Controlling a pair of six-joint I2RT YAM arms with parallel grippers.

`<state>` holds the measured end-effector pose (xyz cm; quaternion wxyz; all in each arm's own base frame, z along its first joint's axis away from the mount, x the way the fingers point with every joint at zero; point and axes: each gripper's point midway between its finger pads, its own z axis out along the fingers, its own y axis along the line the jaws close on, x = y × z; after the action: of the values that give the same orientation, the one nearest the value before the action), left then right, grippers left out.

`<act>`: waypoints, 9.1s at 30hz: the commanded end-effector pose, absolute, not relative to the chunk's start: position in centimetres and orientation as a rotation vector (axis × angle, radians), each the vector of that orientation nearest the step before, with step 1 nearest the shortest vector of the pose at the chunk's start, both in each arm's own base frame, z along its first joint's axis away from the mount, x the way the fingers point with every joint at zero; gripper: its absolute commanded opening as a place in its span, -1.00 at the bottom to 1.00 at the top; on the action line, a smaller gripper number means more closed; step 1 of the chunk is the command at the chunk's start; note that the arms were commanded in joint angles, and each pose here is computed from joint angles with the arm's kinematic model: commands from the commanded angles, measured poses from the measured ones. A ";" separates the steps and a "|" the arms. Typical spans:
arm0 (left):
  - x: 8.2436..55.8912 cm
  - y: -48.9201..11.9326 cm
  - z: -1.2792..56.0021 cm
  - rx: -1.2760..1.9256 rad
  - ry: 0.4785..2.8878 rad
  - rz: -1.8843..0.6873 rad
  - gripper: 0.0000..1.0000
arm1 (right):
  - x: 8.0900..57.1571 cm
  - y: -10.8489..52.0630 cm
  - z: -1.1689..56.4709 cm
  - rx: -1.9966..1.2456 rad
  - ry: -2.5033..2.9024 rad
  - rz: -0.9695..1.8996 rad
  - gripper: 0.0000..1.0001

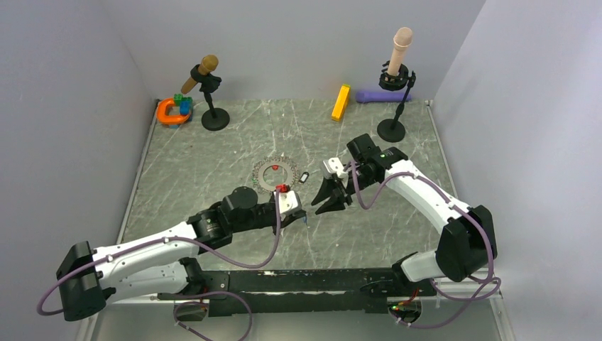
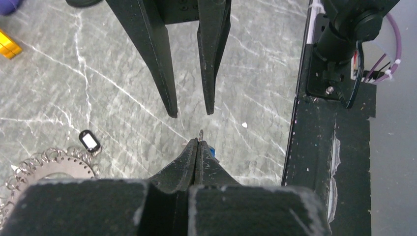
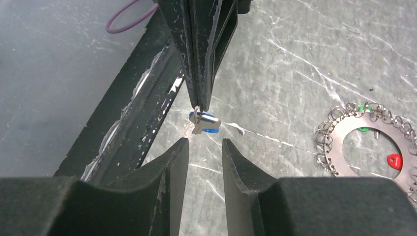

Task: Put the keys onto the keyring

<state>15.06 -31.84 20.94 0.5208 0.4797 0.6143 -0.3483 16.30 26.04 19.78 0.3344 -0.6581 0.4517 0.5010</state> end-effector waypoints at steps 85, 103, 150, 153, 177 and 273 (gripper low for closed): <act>12.2 -28.9 22.3 1.054 1.153 -0.917 -0.11 | 13.2 25.3 19.6 -1.884 0.902 1.258 -1.00; 12.3 -27.3 21.6 1.015 1.170 -0.873 -0.11 | 21.4 10.9 14.1 -1.646 1.944 0.624 -1.00; 12.4 -25.6 21.4 0.949 1.187 -0.857 -0.08 | 28.2 18.4 2.5 -1.711 2.288 0.484 -0.79; 12.4 -25.7 21.5 0.950 1.187 -0.859 -0.08 | 28.2 18.3 2.6 -1.706 2.288 0.487 -0.73; 13.9 -25.0 21.3 0.827 1.283 -0.839 0.18 | 29.4 18.8 7.6 -1.544 2.202 0.647 -0.46; 32.8 -19.1 6.9 0.192 2.491 -0.504 -0.26 | 25.0 20.4 21.7 -1.296 1.642 1.160 -0.06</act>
<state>31.22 -19.56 5.37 0.2584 0.0524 0.9405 -0.2145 25.40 19.97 20.96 0.3624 -0.4964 0.6576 0.4358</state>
